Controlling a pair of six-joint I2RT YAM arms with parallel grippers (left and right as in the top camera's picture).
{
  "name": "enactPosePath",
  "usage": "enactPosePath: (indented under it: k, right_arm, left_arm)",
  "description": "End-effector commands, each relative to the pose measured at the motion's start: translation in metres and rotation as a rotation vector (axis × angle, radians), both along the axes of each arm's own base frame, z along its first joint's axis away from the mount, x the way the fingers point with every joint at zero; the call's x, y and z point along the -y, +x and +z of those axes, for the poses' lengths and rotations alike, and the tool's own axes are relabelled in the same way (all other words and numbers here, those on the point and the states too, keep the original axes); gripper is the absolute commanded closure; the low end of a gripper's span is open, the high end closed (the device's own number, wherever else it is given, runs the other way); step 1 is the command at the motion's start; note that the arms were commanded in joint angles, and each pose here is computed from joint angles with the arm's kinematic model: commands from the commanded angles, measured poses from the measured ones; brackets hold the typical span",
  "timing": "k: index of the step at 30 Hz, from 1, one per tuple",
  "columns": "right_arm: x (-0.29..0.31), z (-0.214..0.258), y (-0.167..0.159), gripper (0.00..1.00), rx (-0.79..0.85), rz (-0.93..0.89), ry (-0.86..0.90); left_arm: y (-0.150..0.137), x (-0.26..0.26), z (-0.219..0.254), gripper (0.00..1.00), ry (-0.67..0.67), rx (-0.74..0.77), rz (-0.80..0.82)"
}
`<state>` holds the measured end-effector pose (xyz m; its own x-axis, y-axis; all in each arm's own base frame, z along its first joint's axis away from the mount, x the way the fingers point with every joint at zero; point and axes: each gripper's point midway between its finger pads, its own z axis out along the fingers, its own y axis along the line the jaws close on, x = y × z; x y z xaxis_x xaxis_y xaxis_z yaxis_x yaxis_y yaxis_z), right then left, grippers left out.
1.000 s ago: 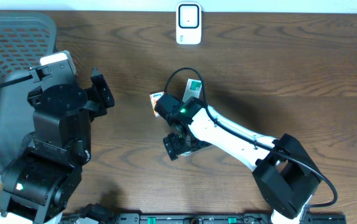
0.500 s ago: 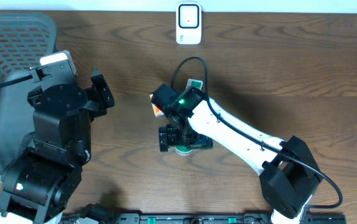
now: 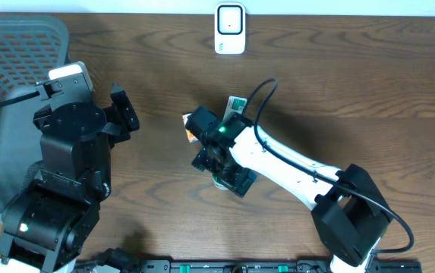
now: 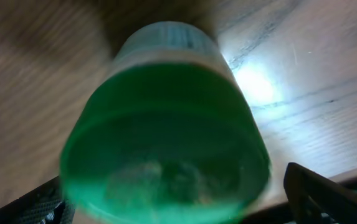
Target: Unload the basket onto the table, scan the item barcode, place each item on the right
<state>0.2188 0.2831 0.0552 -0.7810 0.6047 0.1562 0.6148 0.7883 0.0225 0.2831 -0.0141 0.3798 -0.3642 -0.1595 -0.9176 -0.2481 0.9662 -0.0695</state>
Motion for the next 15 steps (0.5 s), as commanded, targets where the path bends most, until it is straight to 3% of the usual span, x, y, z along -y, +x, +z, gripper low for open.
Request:
enactPosePath:
  k: [1,8,12,15]
  right_arm:
    - [0.008,-0.012,0.004,0.01,0.010,-0.136,-0.024]
    - [0.015,-0.024,0.016,0.03,0.043,-0.163,-0.024]
    - [0.019,-0.027,0.012,0.27,0.021,-0.167,-0.028]
    - [0.019,-0.027,0.011,0.37,0.021,-0.146,-0.028]
  left_arm:
    - [-0.001,-0.002,-0.003,0.11,0.002,-0.003,0.013]
    - [-0.001,-0.002,-0.003,0.11,0.002,-0.003,0.013]
    - [-0.001,-0.002,-0.003,0.11,0.002,-0.003,0.013]
    - [-0.001,-0.002,-0.003,0.11,0.002,-0.003,0.013]
